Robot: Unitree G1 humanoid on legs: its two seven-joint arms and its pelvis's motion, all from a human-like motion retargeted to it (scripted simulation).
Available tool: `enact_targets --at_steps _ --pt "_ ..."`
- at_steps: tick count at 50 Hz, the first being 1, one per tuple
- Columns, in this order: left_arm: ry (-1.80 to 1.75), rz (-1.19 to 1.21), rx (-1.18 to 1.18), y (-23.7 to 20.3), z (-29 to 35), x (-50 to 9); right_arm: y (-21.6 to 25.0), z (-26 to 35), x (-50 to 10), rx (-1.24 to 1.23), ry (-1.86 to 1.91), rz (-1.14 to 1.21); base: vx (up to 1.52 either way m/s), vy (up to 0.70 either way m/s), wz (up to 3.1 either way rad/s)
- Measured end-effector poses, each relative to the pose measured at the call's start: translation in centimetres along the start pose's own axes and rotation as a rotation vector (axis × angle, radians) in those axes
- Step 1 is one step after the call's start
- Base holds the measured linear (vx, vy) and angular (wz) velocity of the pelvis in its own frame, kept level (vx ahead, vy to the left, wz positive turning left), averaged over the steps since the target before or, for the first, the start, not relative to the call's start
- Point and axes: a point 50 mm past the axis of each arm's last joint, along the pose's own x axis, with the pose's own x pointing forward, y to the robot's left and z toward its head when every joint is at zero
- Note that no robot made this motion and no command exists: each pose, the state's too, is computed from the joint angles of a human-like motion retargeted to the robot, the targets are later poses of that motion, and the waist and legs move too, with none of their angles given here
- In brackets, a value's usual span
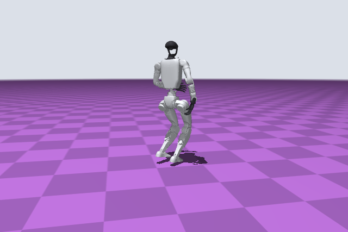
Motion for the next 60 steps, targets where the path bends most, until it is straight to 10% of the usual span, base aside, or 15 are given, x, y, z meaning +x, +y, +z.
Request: enact_targets --at_steps 12,41,60 --pt "0.888 0.383 -0.366 -6.0 -14.3 -18.4 -14.2 14.4 -11.2 -0.047 -0.621 -0.841 0.25 0.0 0.75" --pt "0.894 0.583 -0.469 -8.4 -12.1 -24.4 -11.7 12.0 -9.1 -0.242 -0.411 -0.43 -0.15 0.1 0.17" --pt "0.436 0.341 -0.22 -1.7 -9.2 -9.4 -9.9 6.7 -4.9 0.072 -0.266 -0.36 -0.6 0.33 -0.43"
